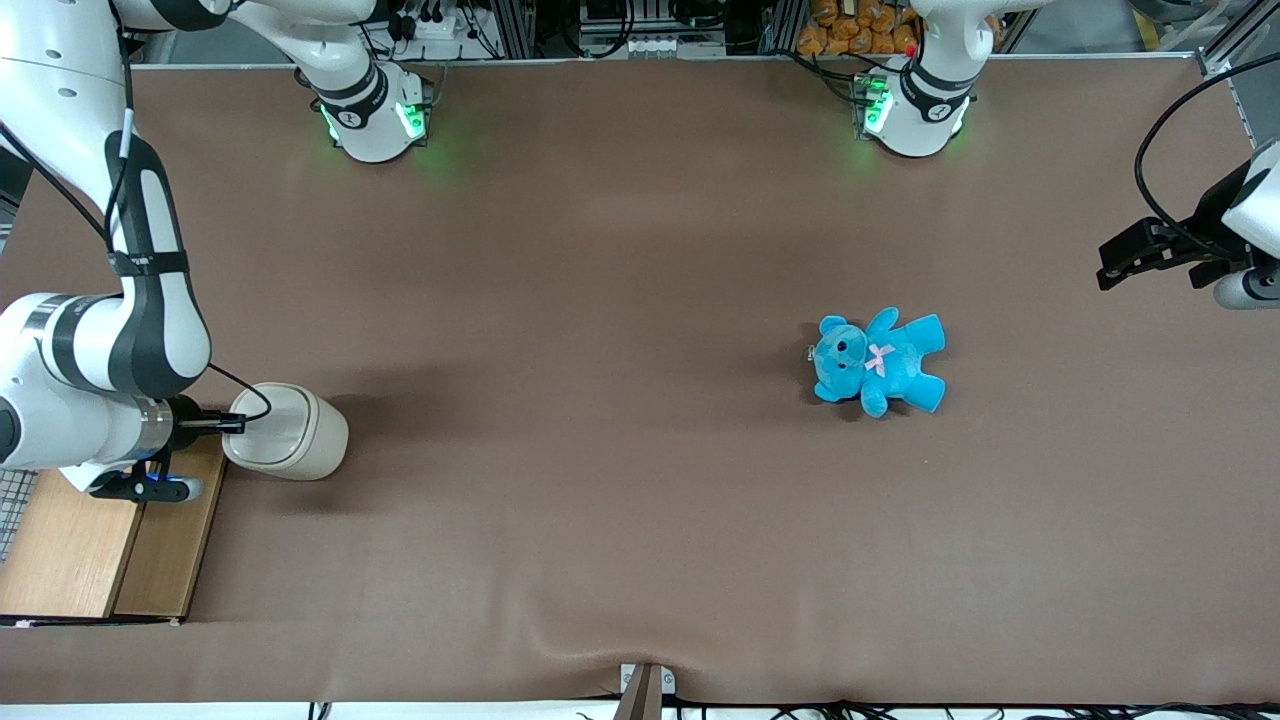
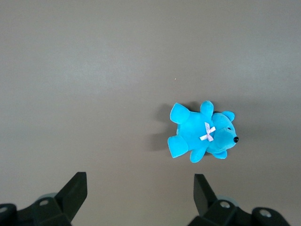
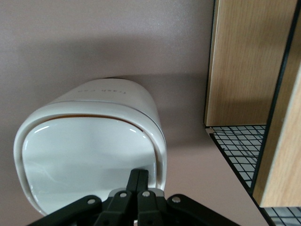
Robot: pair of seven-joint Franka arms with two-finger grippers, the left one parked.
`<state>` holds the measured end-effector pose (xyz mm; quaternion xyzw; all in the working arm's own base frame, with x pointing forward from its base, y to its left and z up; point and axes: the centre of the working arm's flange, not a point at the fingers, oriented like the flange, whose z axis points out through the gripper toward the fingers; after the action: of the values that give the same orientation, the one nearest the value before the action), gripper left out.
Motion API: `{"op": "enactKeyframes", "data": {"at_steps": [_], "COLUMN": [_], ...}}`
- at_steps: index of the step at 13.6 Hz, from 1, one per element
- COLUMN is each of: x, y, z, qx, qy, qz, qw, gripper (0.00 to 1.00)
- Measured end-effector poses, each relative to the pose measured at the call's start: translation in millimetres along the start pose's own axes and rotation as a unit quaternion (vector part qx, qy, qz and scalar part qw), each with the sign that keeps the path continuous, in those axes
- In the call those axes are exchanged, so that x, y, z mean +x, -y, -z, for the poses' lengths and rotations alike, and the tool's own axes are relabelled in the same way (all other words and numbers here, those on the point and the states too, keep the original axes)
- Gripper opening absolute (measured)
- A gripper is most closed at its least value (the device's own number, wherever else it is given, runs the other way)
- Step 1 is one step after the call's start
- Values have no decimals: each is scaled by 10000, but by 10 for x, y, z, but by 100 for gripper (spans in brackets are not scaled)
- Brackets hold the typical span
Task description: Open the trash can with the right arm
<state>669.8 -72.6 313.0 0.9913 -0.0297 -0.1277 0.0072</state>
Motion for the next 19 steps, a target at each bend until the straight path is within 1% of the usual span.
{"op": "enactKeyframes", "data": {"at_steps": [5,8,12,13,15,16,18,19], "x": [-119,-256,-560,-660,-856,-941,-1105,-1205], "y": [65,61,152,198,254,261,241,213], "z": [362,697,1328,1495,1771,1897,2152,2265], "qx": [0,9,16,16,22,24,25,25], "qy": [-190,-354,-688,-734,-755,-790,-957,-997], "qz": [48,46,122,159,209,225,256,280], "qw": [9998,9994,9976,9972,9969,9966,9951,9946], "gripper": [1,1,1,1,1,7,28,37]}}
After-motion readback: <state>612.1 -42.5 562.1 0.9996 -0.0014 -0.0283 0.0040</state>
